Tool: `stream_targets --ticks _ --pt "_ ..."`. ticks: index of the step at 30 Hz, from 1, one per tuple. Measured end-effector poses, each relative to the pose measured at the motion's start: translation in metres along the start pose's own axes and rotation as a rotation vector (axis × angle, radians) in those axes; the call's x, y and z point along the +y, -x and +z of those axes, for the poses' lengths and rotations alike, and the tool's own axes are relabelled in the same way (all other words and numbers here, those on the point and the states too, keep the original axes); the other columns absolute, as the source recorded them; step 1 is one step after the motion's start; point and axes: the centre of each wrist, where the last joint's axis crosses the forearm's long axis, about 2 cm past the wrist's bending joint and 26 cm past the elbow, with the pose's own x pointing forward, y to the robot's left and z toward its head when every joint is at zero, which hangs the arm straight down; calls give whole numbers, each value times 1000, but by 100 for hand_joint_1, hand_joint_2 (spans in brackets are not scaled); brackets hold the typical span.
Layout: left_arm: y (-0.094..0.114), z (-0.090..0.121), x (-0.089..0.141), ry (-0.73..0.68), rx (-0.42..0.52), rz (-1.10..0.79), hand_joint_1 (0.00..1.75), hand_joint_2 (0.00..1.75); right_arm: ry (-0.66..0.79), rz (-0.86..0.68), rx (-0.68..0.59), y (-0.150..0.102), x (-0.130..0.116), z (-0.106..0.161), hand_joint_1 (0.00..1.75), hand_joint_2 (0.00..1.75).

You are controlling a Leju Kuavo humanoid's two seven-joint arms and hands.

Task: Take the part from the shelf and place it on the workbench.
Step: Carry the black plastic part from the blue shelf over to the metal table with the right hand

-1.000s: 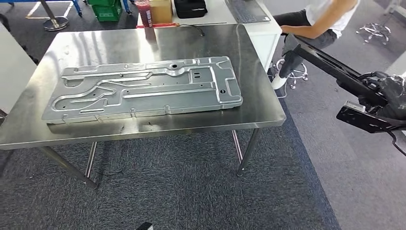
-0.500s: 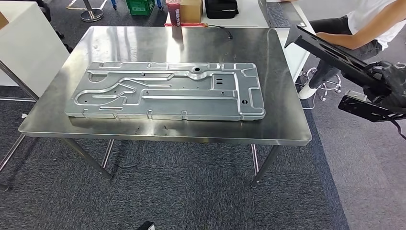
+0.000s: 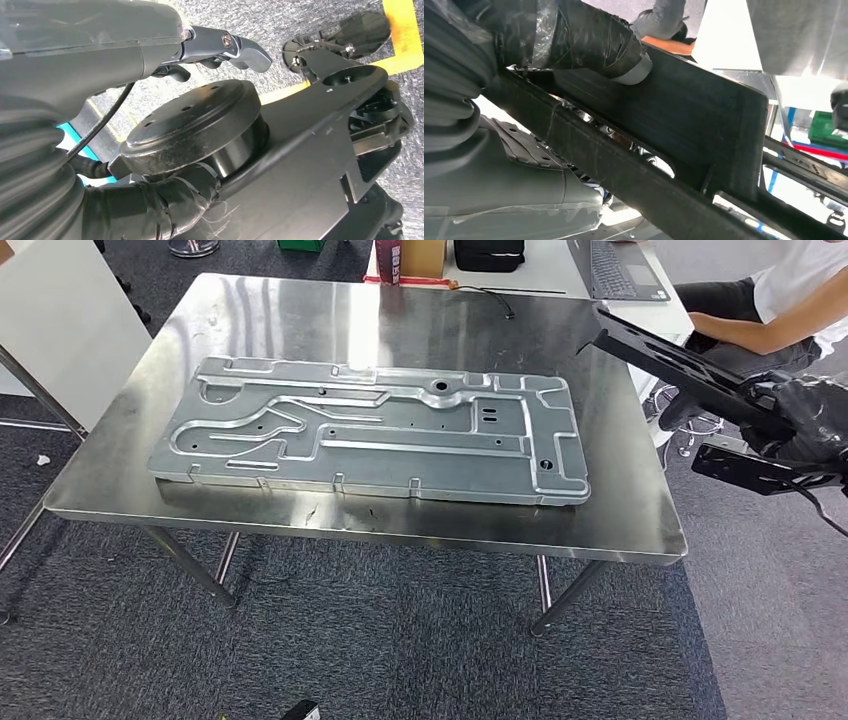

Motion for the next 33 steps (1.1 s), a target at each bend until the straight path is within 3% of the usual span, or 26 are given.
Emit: stream_targets --ticks 11,19,33 --pt "1 0 1 3 11 -5 0 175 -74 1 5 -4 12 -12 175 175" --pt "2 0 2 10 18 -13 0 175 -139 -6 -31 -32 35 -31 175 175" --pt "4 1 3 13 27 -15 0 175 -161 -2 -57 -48 40 -43 175 175"
